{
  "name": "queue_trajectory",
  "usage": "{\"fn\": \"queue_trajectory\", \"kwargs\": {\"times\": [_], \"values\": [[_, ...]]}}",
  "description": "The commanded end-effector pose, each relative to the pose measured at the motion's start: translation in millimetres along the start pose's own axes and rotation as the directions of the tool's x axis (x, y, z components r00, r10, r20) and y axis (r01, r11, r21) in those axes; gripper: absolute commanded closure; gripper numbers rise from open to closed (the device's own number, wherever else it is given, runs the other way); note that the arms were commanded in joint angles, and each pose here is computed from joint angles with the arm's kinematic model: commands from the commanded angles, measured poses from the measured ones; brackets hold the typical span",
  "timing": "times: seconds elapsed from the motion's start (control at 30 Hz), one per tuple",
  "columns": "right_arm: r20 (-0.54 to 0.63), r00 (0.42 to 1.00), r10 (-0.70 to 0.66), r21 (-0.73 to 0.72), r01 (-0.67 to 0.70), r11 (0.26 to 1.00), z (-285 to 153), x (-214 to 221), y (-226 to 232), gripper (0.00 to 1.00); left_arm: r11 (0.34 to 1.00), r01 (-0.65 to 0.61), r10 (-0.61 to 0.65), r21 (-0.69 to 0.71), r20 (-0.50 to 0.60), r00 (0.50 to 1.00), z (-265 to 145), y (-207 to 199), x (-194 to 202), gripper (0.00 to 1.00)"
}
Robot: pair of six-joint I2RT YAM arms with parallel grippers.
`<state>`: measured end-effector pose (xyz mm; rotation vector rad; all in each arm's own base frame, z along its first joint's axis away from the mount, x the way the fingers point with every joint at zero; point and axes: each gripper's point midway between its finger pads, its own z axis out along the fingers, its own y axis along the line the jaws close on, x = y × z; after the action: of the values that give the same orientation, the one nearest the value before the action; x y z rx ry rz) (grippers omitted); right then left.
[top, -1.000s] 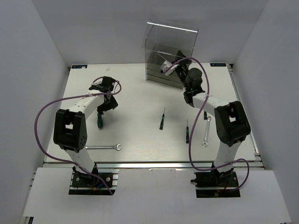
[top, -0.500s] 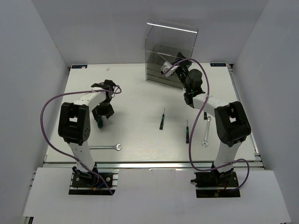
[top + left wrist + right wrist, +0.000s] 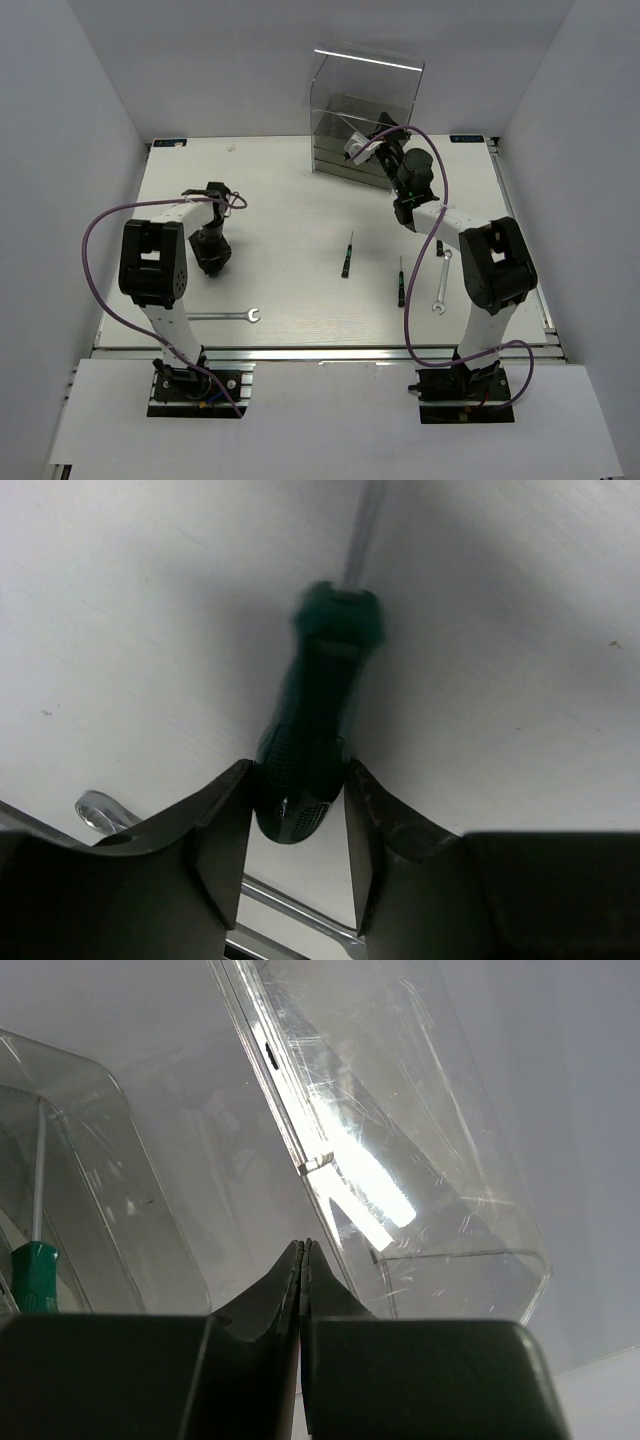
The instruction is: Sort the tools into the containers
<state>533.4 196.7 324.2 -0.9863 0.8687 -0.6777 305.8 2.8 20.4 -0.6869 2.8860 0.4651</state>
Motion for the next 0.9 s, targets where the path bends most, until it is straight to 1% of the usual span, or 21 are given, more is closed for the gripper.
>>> {"fn": "queue_trajectory", "kwargs": {"times": [0.0, 0.03, 0.07, 0.13, 0.17, 0.23, 0.27, 0.3, 0.33, 0.4, 0.43, 0.53, 0.57, 0.6, 0.63, 0.67, 0.7, 0.73, 0.77, 0.83, 0.87], "values": [[0.036, 0.999, 0.013, 0.156, -0.018, 0.988, -5, -16, -57, 1.0, 0.996, 0.016, -0.017, 0.088, 0.007, 1.0, -1, -11, -4, 0.51], [0.034, 0.999, 0.011, 0.155, -0.016, 0.988, -5, -15, -57, 1.0, 0.996, 0.017, -0.017, 0.091, 0.0, 1.0, 1, -11, -1, 0.55], [0.037, 0.999, 0.012, 0.157, -0.018, 0.987, -5, -15, -58, 1.0, 0.995, 0.017, -0.017, 0.096, 0.0, 1.0, 2, -12, -1, 0.62], [0.035, 0.999, 0.014, 0.156, -0.019, 0.987, -5, -15, -57, 1.0, 0.993, 0.026, -0.025, 0.115, -0.01, 1.0, 5, -15, 3, 0.7], [0.038, 0.999, 0.013, 0.159, -0.019, 0.987, -5, -15, -58, 1.0, 0.992, 0.026, -0.025, 0.124, -0.013, 1.0, 6, -17, 4, 0.77], [0.038, 0.999, 0.014, 0.159, -0.02, 0.987, -6, -16, -59, 1.0, 0.985, 0.034, -0.033, 0.17, -0.004, 0.999, 3, -23, 4, 0.85], [0.035, 0.999, 0.014, 0.16, -0.019, 0.987, -6, -15, -59, 1.0, 0.981, 0.034, -0.034, 0.189, -0.004, 0.999, 3, -25, 6, 0.93], [0.032, 0.999, 0.014, 0.158, -0.019, 0.987, -6, -14, -58, 1.0, 0.974, 0.036, -0.04, 0.224, 0.013, 0.999, -1, -31, 2, 0.97], [0.034, 0.999, 0.014, 0.157, -0.019, 0.987, -7, -14, -58, 1.0, 0.956, 0.025, -0.035, 0.292, 0.029, 0.999, -13, -38, -1, 1.0], [0.033, 0.999, 0.015, 0.151, -0.02, 0.988, -8, -14, -57, 1.0, 0.913, 0.004, -0.041, 0.407, 0.082, 0.996, -33, -54, -13, 1.0], [0.033, 0.999, 0.015, 0.151, -0.019, 0.988, -8, -14, -57, 1.0, 0.847, -0.038, -0.023, 0.53, 0.108, 0.994, -60, -70, -14, 1.0], [0.03, 0.999, 0.025, 0.142, -0.029, 0.989, -8, -13, -55, 1.0, 0.689, -0.137, -0.026, 0.712, 0.214, 0.977, -109, -100, -27, 1.0], [0.024, 0.999, 0.029, 0.143, -0.032, 0.989, -8, -12, -55, 1.0, 0.581, -0.176, -0.006, 0.795, 0.221, 0.975, -136, -112, -21, 1.0], [0.023, 0.999, 0.033, 0.139, -0.035, 0.99, -8, -12, -54, 1.0, 0.509, -0.217, -0.008, 0.833, 0.257, 0.966, -155, -124, -25, 1.0], [0.019, 0.999, 0.036, 0.137, -0.038, 0.99, -8, -10, -53, 1.0, 0.448, -0.229, -0.003, 0.864, 0.258, 0.966, -170, -133, -23, 1.0], [0.019, 0.999, 0.036, 0.137, -0.039, 0.99, -8, -11, -52, 1.0, 0.343, -0.245, 0.035, 0.907, 0.248, 0.968, -186, -146, -13, 1.0], [0.016, 0.999, 0.036, 0.135, -0.038, 0.99, -9, -10, -52, 1.0, 0.265, -0.268, 0.031, 0.926, 0.269, 0.963, -209, -160, -14, 1.0], [0.016, 0.999, 0.038, 0.133, -0.04, 0.99, -9, -10, -51, 1.0, 0.217, -0.276, 0.043, 0.936, 0.273, 0.961, -221, -169, -13, 1.0], [0.016, 0.999, 0.037, 0.132, -0.039, 0.99, -9, -10, -51, 1.0, 0.15, -0.275, 0.097, 0.95, 0.262, 0.96, -228, -186, 0, 1.0], [0.013, 0.999, 0.039, 0.13, -0.04, 0.991, -9, -9, -50, 1.0, 0.069, -0.281, 0.096, 0.957, 0.274, 0.957, -255, -207, -8, 1.0], [0.013, 0.999, 0.037, 0.128, -0.039, 0.991, -9, -9, -49, 1.0, 0.019, -0.281, 0.123, 0.959, 0.277, 0.953, -258, -226, -4, 1.0]]}}
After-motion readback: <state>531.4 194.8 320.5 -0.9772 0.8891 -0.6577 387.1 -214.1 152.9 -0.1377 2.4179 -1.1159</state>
